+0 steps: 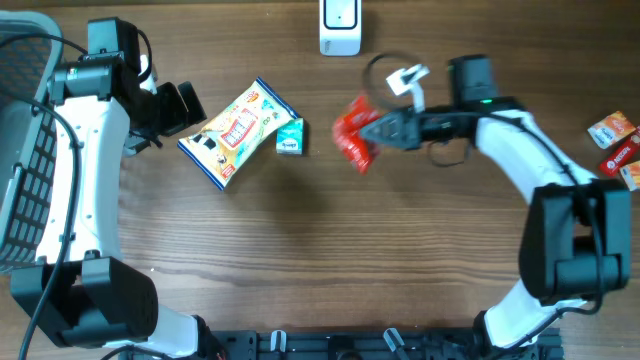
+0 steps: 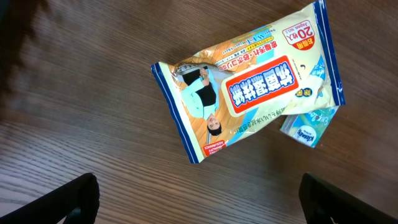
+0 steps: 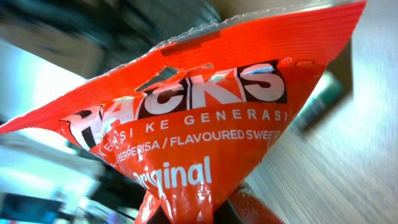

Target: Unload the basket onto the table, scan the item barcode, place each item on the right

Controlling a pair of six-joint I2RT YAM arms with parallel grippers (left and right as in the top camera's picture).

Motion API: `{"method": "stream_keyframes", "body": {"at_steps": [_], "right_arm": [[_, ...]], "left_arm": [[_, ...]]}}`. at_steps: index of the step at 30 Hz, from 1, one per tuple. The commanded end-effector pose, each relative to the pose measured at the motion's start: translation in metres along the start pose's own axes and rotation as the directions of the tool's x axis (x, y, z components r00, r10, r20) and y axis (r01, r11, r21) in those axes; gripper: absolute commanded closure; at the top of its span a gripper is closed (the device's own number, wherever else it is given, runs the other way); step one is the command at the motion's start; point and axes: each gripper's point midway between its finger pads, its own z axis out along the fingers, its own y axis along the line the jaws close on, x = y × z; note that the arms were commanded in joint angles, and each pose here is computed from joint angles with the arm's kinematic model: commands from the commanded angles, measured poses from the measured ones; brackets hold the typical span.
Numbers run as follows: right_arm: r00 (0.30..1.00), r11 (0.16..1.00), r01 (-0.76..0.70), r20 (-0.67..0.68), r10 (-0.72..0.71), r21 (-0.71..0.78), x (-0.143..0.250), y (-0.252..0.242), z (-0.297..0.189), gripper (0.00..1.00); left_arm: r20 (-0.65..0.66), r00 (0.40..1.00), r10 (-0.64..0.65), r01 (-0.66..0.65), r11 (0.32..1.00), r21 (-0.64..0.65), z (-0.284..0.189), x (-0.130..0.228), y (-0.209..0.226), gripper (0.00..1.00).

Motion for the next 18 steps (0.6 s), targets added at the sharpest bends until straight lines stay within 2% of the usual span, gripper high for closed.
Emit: {"method": "stream_keyframes", "body": {"at_steps": [1, 11, 14, 18], "right_arm": [[0.993, 0.970, -0.075, 0.074, 0.095, -0.231, -0.020, 0.030, -0.032, 0.96], [0.951, 0.945, -0.270, 0.103, 0.292, -0.186, -0.042, 0.013, -0.061, 0.96], [0.894, 0.906, -0.414, 0.144, 0.423, -0.091, -0.047, -0.009, -0.060, 0.96], [0.855, 0.868, -0.496, 0.195, 0.481, 0.035, -0.039, -0.034, -0.052, 0.96]], "left_arm": [[-0.010, 1.000, -0.012, 0.012, 1.000, -0.011, 0.004, 0.001, 0.003, 0.00], [-0.010, 1.000, -0.012, 0.012, 1.000, -0.011, 0.004, 0.001, 0.003, 0.00], [-0.010, 1.000, -0.012, 0.012, 1.000, -0.011, 0.004, 0.001, 0.003, 0.00], [-0.010, 1.000, -0.012, 0.012, 1.000, -0.011, 0.004, 0.001, 0.003, 0.00]]}}
